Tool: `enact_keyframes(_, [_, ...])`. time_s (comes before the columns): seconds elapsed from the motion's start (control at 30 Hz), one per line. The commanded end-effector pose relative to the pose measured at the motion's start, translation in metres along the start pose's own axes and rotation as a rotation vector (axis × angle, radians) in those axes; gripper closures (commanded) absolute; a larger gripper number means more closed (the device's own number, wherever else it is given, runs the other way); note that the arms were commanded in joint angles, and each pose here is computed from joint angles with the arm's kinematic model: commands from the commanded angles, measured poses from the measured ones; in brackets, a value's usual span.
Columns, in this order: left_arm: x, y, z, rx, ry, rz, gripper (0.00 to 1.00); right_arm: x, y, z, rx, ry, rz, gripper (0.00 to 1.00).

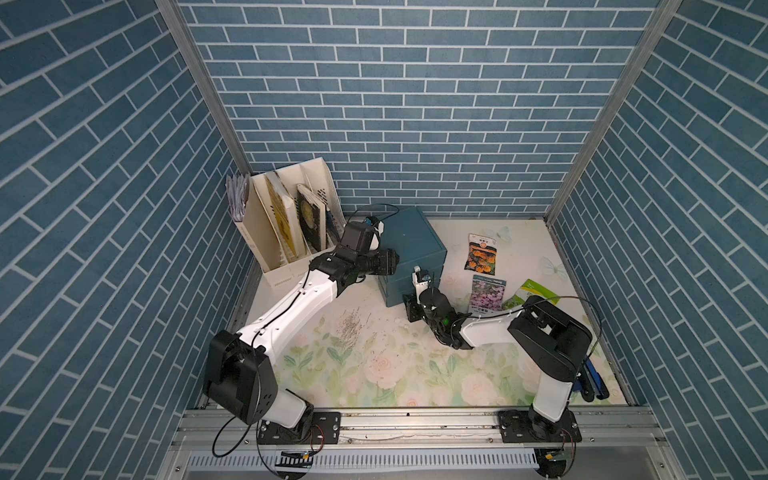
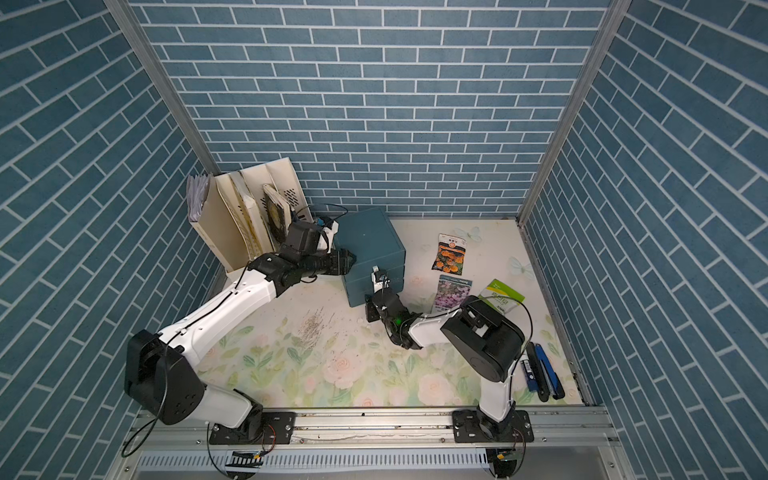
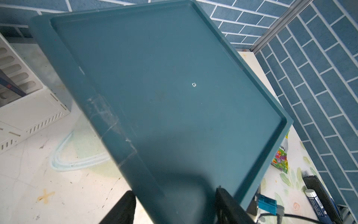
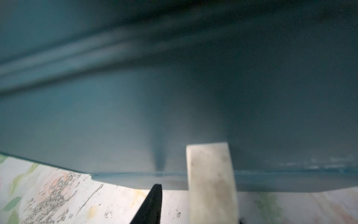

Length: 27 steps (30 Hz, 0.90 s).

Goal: Take the seed bags out of the drawer
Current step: Close the drawer in the storage box, then reset both arms

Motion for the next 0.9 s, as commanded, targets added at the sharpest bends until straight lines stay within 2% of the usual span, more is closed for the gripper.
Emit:
enact_keyframes(0.0, [0.018, -0.047, 0.02, 0.232, 0.084, 0.018, 0.31, 0.0, 0.012, 0.002, -0.056, -0.007, 0.023, 0.58])
enact_keyframes(0.27, [0.018, -0.043, 0.017, 0.208, 0.092, 0.009, 0.31, -0.004, 0.006, -0.015, 0.014, -0.003, -0.011, 0.55])
enact_keyframes(0.6, [0.017, -0.031, 0.014, 0.162, 0.112, -0.004, 0.27, -0.009, 0.017, -0.06, 0.028, 0.029, -0.012, 0.32])
enact_keyframes(0.87, [0.015, -0.02, 0.01, 0.118, 0.125, -0.016, 0.19, -0.029, 0.037, -0.089, 0.033, 0.008, 0.009, 0.22])
Point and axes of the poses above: each gripper's point midway between its finger pads, its own z axis out along the fingers, its own x axis along the line the jaws close on, y = z × x, the point moved 7 cm from there along -z, back along the fingers, and after that the axes turned 2 degrees about z, right-handed, at the moved point
